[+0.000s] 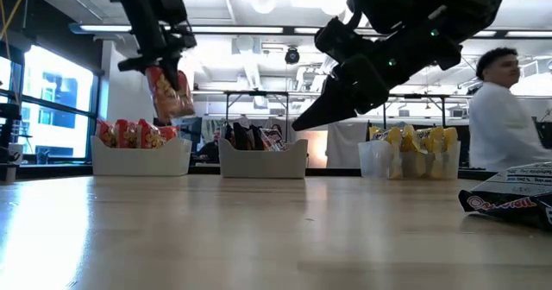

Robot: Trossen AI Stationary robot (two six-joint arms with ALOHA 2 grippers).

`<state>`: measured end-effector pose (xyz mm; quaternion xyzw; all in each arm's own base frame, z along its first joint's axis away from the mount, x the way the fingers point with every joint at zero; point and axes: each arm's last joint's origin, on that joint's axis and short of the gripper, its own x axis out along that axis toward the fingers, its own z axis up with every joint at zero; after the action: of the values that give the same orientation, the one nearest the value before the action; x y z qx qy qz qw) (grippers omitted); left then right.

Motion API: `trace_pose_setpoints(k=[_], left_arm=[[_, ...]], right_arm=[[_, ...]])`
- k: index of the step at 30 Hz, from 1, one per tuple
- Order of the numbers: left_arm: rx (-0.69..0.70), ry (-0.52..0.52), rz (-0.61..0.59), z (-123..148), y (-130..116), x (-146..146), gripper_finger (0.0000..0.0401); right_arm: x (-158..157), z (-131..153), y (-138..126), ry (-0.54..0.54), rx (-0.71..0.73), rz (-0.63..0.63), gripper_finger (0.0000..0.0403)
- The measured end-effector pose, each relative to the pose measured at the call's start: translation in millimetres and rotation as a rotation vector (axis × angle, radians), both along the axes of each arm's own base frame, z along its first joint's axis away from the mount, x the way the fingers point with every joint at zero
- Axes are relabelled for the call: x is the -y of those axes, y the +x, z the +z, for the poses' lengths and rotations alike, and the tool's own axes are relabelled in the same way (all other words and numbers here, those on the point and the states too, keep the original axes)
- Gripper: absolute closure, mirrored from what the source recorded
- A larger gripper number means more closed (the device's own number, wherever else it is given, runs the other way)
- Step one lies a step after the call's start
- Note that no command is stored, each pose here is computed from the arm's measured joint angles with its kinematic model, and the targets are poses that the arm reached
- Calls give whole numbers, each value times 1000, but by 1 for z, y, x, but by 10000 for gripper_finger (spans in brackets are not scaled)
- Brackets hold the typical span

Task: Sort Maruchan noodles
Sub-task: Put the orange noodle pack into the white bin

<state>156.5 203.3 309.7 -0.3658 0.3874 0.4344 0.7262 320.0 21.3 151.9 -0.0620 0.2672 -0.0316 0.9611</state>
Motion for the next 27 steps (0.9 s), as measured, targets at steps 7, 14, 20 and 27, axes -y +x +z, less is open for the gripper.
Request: trace_pose_setpoints(k=[7, 14, 20, 27], left_arm=[[-48, -96, 39, -28, 5, -35, 298], [-125, -107, 54, -44, 9, -45, 298], [-120, -112, 72, -45, 9, -47, 298], [-117, -111, 94, -45, 3, -50, 298]], right_arm=[[0, 0, 0, 3, -4, 18, 401], [-2, -1, 0, 2, -9, 29, 402], [-2, -1, 0, 12, -8, 26, 402], [-2, -1, 0, 12, -8, 26, 402]])
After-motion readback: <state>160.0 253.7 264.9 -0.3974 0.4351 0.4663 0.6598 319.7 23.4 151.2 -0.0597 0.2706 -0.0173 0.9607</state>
